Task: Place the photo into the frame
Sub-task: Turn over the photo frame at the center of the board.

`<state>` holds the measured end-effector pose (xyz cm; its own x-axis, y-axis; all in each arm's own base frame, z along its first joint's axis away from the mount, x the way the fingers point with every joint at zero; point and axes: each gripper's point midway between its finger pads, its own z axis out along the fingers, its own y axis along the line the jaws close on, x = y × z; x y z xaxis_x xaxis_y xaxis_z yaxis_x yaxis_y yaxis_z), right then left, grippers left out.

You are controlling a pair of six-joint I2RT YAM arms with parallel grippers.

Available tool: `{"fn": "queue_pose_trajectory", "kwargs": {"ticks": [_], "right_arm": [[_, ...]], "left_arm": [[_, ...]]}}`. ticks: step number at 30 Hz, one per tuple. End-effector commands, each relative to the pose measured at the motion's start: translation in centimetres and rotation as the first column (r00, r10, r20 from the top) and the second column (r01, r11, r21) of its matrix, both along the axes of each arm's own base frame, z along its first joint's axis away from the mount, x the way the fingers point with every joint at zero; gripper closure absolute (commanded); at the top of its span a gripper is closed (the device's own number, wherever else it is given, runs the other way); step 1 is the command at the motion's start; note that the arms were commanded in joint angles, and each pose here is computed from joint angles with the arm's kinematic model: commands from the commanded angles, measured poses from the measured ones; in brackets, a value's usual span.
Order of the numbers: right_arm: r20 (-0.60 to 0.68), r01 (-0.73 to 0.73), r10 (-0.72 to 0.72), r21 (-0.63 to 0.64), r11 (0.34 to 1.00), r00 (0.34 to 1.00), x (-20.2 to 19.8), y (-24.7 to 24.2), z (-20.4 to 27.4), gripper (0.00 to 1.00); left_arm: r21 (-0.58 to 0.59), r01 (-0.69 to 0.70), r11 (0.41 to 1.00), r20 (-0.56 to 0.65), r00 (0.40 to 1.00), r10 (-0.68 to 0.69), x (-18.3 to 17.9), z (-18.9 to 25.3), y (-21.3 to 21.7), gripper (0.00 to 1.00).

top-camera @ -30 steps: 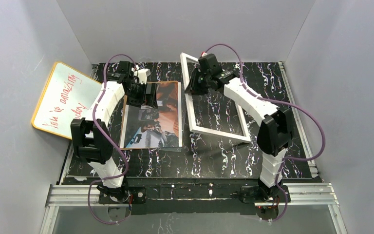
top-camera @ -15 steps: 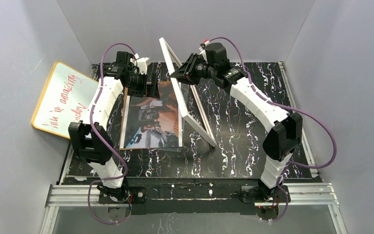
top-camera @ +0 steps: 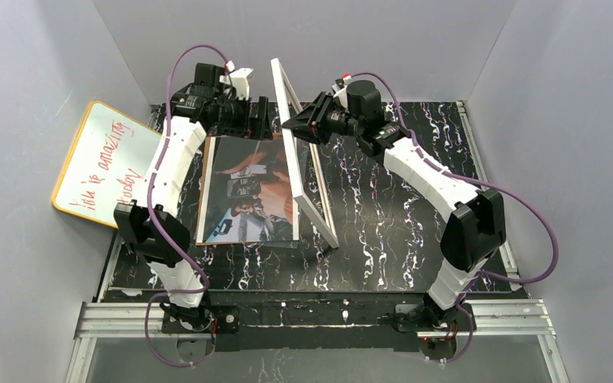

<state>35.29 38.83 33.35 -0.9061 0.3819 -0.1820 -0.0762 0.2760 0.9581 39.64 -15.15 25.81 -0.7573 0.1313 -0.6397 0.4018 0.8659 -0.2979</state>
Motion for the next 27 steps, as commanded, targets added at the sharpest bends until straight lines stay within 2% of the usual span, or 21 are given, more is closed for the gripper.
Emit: {"fn": "queue_pose_trajectory", "kwargs": {"ticks": [1,4,5,10,15,21,27], "right_arm": [[0.094,-0.021,0.017,0.039,0.999,0.995,-1.2,-1.5,4.3,0.52],[0.107,-0.036,0.038,-0.024,0.999,0.993,-1.2,-1.9,3.9,0.34],[0.114,-0.040,0.045,-0.048,0.998,0.992,-1.2,-2.0,3.8,0.31],[0.152,-0.066,0.087,-0.142,0.988,0.985,-1.2,-2.7,3.7,0.23],[0.176,-0.071,0.125,-0.284,0.956,0.976,-1.0,-3.9,3.0,0.23],[0.209,-0.009,0.124,-0.480,0.877,0.970,-0.1,-6.4,1.4,0.30],[0.249,0.070,0.085,-0.555,0.829,0.965,0.5,-8.6,1.1,0.35]], "left_arm": [[0.009,0.022,1.000,0.061,0.998,-0.023,1.3,2.0,-2.5,0.02],[0.008,0.051,0.999,0.092,0.994,-0.052,2.3,2.7,-4.1,0.02],[0.009,0.056,0.998,0.103,0.993,-0.057,2.6,3.0,-4.5,0.02],[0.020,0.089,0.996,0.142,0.986,-0.091,3.6,3.5,-6.8,0.02],[0.052,0.128,0.990,0.154,0.979,-0.134,3.6,3.0,-9.0,0.02],[0.068,0.142,0.988,0.146,0.978,-0.151,3.7,2.2,-9.9,0.02],[0.081,0.154,0.985,0.142,0.976,-0.164,3.5,1.8,-10.4,0.02]]}}
